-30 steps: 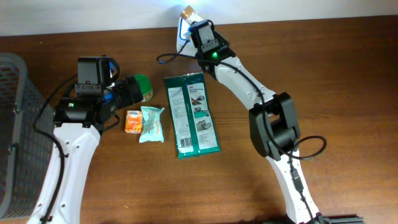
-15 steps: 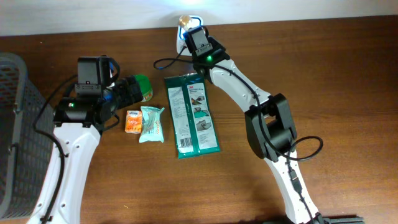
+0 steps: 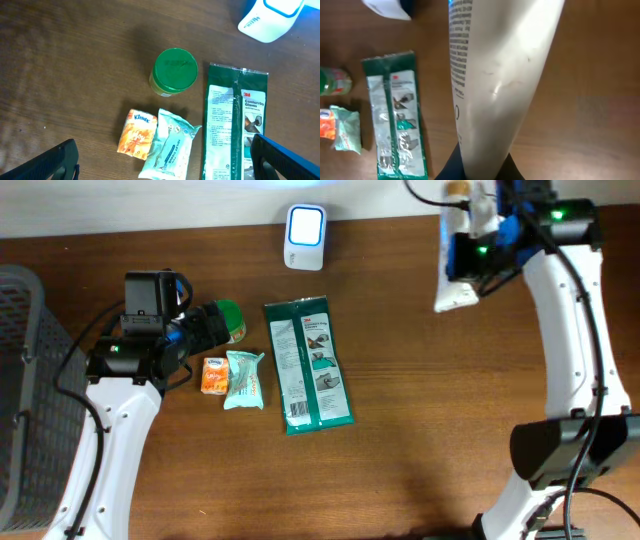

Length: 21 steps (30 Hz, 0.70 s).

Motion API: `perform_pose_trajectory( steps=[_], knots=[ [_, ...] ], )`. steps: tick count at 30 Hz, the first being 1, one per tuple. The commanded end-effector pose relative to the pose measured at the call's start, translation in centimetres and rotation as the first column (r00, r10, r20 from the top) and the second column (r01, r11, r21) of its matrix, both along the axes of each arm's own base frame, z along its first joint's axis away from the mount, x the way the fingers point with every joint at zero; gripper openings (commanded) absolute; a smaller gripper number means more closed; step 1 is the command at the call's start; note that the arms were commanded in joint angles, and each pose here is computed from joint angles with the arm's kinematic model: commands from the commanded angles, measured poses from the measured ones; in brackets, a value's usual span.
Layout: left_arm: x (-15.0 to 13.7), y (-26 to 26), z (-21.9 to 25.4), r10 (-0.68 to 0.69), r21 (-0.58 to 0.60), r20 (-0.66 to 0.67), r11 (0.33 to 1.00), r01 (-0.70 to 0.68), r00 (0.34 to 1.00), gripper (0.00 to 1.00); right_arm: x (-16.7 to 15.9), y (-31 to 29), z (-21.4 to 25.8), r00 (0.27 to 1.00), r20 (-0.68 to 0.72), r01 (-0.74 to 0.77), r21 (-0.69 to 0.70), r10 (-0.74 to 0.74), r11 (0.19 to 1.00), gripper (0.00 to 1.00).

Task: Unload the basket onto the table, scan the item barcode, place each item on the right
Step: 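Move the lotion tube to the table's right side and release it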

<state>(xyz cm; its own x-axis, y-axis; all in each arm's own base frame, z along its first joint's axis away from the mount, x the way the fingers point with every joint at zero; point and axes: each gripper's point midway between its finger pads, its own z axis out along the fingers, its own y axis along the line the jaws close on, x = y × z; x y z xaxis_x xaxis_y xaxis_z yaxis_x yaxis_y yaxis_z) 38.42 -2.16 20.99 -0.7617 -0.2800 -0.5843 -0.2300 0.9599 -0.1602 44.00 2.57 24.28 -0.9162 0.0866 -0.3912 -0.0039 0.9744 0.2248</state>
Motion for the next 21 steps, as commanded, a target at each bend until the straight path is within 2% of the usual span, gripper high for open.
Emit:
perform_pose_trajectory(
  steps=[1, 3, 8, 11, 12, 13, 15, 16, 18, 21],
  knots=[
    [0.2, 0.3, 0.8, 0.003, 0.009, 0.021, 1.0, -0.003, 1.0, 0.99, -1.1, -1.4, -3.3, 0.996, -0.085, -0.003, 0.103, 0.012, 0.995, 0.04],
    [0.2, 0.3, 0.8, 0.003, 0.009, 0.021, 1.0, -0.003, 1.0, 0.99, -2.0, -1.9, -6.9, 0.992, -0.121, -0.019, 0.238, 0.049, 0.971, 0.04],
    [0.2, 0.3, 0.8, 0.003, 0.009, 0.021, 1.0, -0.003, 1.0, 0.99, -3.8, -6.9, -14.4, 0.979, -0.185, 0.13, 0.263, -0.082, 0.956, 0.04],
    [0.2, 0.3, 0.8, 0.003, 0.009, 0.021, 1.0, -0.003, 1.0, 0.99, -5.7, -9.5, -18.5, 0.946, -0.249, 0.269, 0.232, -0.21, 0.935, 0.05],
    [0.2, 0.3, 0.8, 0.003, 0.009, 0.021, 1.0, -0.003, 1.0, 0.99, -6.1, -9.7, -18.9, 0.941, -0.257, 0.279, 0.23, -0.218, 0.932, 0.2],
    [0.2, 0.3, 0.8, 0.003, 0.009, 0.021, 1.0, -0.003, 1.0, 0.99, -6.7, -9.9, -19.3, 0.934, -0.278, 0.294, 0.233, -0.226, 0.927, 0.4],
    [0.2, 0.3, 0.8, 0.003, 0.009, 0.021, 1.0, -0.003, 1.0, 0.99, -7.7, -9.8, -19.3, 0.935, -0.3, 0.264, 0.232, -0.189, 0.936, 0.63],
    [0.2, 0.3, 0.8, 0.003, 0.009, 0.021, 1.0, -0.003, 1.0, 0.99, -7.9, -9.7, -19.2, 0.934, -0.307, 0.26, 0.233, -0.183, 0.937, 0.71],
    [0.2, 0.3, 0.8, 0.003, 0.009, 0.021, 1.0, -0.003, 1.0, 0.99, -7.9, -9.5, -18.2, 0.935, -0.314, 0.245, 0.242, -0.163, 0.939, 0.75],
    [0.2, 0.3, 0.8, 0.003, 0.009, 0.021, 1.0, -0.003, 1.0, 0.99, -7.5, -9.0, -12.3, 0.955, -0.288, 0.157, 0.268, -0.077, 0.951, 0.75]
  ],
)
